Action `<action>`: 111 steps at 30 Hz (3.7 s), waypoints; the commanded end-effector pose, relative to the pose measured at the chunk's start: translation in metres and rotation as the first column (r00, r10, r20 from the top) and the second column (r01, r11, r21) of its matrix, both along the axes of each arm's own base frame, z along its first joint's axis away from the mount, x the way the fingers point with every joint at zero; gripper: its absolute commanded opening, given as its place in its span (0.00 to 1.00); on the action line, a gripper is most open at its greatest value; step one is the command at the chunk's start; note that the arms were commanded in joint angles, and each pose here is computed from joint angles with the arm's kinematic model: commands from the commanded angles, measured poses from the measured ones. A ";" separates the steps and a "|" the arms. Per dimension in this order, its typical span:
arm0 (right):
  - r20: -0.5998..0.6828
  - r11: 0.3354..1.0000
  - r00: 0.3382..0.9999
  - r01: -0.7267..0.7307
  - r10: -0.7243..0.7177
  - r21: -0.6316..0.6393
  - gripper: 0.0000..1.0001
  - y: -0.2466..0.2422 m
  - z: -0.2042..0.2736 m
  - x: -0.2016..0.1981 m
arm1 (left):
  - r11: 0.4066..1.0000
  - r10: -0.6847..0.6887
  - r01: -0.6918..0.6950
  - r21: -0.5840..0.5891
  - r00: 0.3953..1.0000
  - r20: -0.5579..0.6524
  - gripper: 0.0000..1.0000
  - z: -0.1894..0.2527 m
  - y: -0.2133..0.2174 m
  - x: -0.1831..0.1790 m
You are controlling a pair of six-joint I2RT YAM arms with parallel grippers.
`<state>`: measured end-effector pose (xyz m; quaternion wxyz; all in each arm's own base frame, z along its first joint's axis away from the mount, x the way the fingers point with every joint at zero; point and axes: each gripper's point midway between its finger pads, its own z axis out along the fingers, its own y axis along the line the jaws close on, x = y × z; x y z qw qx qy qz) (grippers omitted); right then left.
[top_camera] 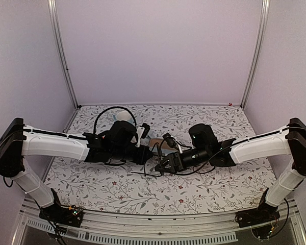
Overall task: Organize the sunglasses
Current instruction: Pass from the left arm to the right, then fold the right temple of the sunglasses on the sunglasses.
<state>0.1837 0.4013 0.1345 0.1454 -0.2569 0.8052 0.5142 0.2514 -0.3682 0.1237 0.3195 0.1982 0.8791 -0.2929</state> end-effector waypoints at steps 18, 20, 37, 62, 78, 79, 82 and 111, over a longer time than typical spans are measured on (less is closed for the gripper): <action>-0.011 1.000 1.000 -0.012 0.013 0.023 0.47 -0.008 -0.003 0.004 | 0.979 -0.107 0.113 -0.168 0.993 0.046 0.19 0.028 -0.018 -0.018; 0.001 0.999 1.000 -0.025 0.025 0.028 0.47 -0.009 -0.002 0.003 | 0.969 -0.139 0.146 -0.201 0.989 0.047 0.24 0.031 -0.021 -0.023; 0.104 0.981 0.980 -0.176 0.168 0.078 0.45 -0.018 0.014 -0.015 | 0.821 -0.341 0.360 -0.443 0.932 0.125 0.40 0.068 -0.023 -0.053; 0.146 0.846 0.851 -0.521 0.504 0.117 0.46 -0.044 0.044 -0.070 | 0.779 -0.548 0.616 0.120 0.575 0.607 0.78 0.070 0.031 -0.076; 0.150 0.779 0.794 -0.607 0.589 0.159 0.46 -0.039 0.045 -0.085 | 0.535 -0.727 0.821 0.199 0.327 0.604 0.86 0.071 -0.006 -0.077; 0.148 0.777 0.793 -0.608 0.591 0.159 0.46 -0.039 0.045 -0.086 | 0.517 -0.733 0.834 0.194 0.314 0.604 0.87 0.072 -0.007 -0.079; 0.147 0.774 0.790 -0.613 0.595 0.160 0.46 -0.038 0.044 -0.087 | 0.458 -0.756 0.872 0.172 0.281 0.591 0.88 0.069 -0.011 -0.087; 0.122 0.760 0.777 -0.630 0.618 0.158 0.44 -0.034 0.034 -0.089 | 0.307 -0.824 0.946 0.108 0.207 0.527 0.52 0.053 -0.026 -0.095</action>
